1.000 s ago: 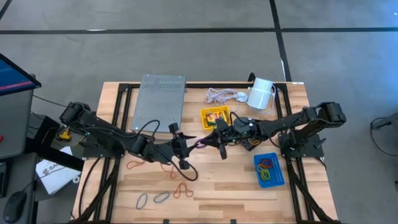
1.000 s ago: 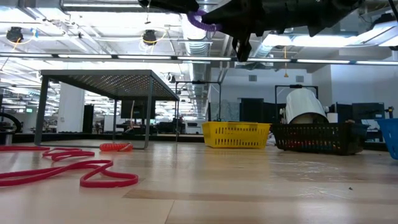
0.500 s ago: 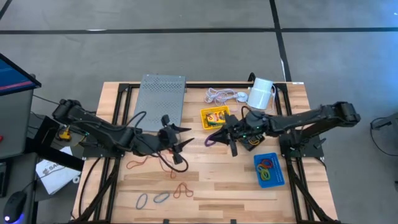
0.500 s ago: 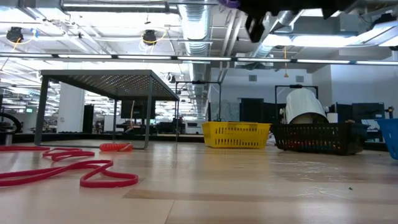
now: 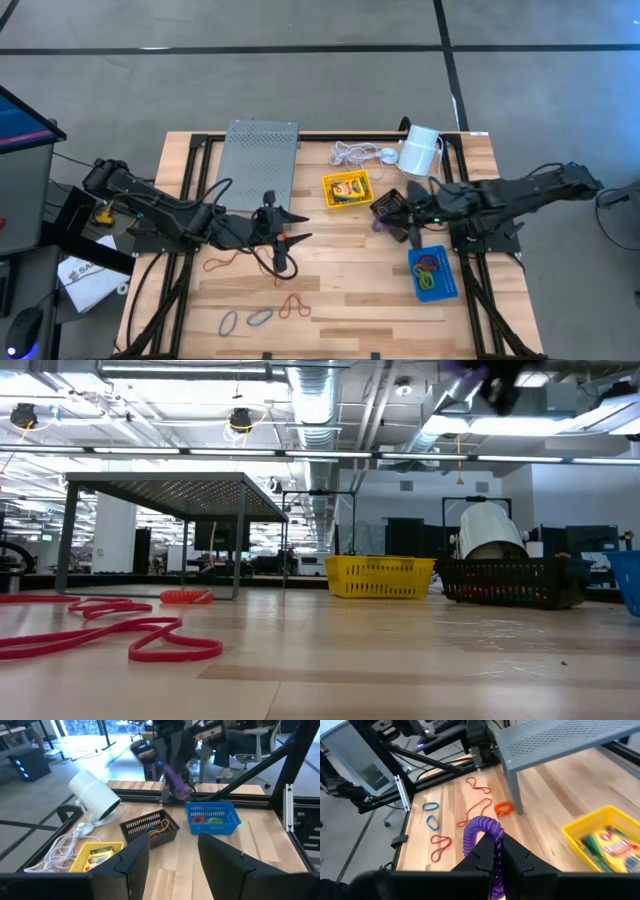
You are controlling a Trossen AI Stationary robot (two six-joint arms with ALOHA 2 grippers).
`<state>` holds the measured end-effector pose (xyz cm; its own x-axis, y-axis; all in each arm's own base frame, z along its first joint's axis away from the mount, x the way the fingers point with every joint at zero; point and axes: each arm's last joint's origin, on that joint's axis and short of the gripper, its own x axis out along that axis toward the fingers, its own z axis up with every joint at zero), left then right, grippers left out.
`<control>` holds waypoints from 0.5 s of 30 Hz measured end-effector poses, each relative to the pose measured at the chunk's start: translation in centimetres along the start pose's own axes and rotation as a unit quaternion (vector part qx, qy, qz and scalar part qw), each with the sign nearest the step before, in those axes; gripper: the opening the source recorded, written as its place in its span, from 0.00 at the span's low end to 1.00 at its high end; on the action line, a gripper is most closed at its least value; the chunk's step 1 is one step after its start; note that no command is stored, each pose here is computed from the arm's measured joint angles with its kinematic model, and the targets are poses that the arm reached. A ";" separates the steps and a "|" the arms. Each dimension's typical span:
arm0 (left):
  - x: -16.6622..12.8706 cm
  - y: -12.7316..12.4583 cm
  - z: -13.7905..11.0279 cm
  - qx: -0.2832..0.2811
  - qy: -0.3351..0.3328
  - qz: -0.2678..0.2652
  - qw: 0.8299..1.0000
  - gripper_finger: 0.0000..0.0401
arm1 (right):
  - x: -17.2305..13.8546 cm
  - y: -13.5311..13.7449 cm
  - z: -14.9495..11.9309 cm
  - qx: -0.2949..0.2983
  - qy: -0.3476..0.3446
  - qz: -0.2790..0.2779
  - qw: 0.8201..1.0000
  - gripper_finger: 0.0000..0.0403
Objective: Pick & Place Office Desk Supplies
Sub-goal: Put the purple spring keychain into the blue bin
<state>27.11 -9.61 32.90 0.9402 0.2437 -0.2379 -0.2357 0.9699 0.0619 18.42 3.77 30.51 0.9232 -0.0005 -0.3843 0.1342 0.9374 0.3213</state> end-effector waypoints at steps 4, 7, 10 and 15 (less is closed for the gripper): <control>-0.1 -0.1 -0.2 0.005 0.007 0.001 1.000 0.41 | -2.8 0.1 -0.6 0.020 -0.006 -0.019 1.000 0.02; 0.0 0.0 -0.7 -0.004 0.013 0.019 1.000 0.41 | -4.5 0.0 -1.3 0.039 0.001 -0.033 0.999 0.02; -0.4 0.3 -1.9 -0.003 0.010 0.033 0.999 0.41 | -5.5 0.0 -2.2 0.057 0.018 -0.045 0.997 0.02; -1.8 1.5 -3.5 -0.039 -0.043 0.025 0.998 0.41 | -6.3 0.1 -3.7 0.086 0.059 -0.062 0.993 0.02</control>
<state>24.16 -8.59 30.02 0.9438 0.2930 -0.1527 -0.2972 0.9548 -0.0053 11.30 5.18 29.77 0.8481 -0.0619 -0.5262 0.3138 0.8589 0.4047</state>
